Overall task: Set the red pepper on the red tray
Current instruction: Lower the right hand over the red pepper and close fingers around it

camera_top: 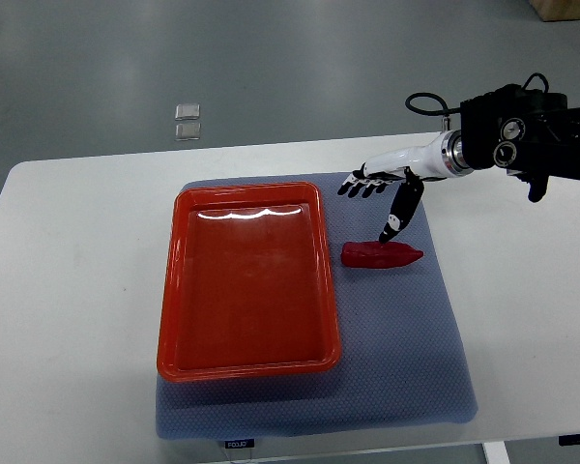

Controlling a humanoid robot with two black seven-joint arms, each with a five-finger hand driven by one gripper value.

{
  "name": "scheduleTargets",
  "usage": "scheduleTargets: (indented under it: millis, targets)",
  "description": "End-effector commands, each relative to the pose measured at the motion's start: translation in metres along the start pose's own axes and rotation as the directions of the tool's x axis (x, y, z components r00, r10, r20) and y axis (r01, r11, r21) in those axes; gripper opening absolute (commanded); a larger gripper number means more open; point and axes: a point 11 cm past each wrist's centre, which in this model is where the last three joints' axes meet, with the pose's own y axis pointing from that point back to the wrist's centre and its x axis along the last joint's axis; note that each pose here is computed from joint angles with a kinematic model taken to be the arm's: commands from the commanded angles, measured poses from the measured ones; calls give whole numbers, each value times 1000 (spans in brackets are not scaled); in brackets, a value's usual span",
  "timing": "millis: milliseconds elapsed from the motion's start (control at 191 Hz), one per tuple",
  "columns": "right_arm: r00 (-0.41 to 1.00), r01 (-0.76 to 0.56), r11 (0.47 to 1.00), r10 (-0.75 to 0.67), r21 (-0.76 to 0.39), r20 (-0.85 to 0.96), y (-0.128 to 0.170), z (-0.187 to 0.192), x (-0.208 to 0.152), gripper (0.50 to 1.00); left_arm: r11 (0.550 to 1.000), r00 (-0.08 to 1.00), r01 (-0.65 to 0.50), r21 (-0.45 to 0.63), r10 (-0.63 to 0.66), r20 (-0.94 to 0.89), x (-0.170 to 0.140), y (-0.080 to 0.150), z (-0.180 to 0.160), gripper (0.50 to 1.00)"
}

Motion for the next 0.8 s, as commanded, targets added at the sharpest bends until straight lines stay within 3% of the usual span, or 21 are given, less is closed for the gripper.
scheduleTargets:
  millis: [0, 795]
  targets:
    - [1000, -15, 1000, 15, 0, 5, -2, 0, -1, 917, 1000, 1000, 0, 1, 0, 0, 0, 0, 0, 1000]
    - [992, -76, 995, 81, -57, 95, -35, 46, -62, 901, 1000, 1000, -4, 1, 4, 0, 1, 0, 0, 1000]
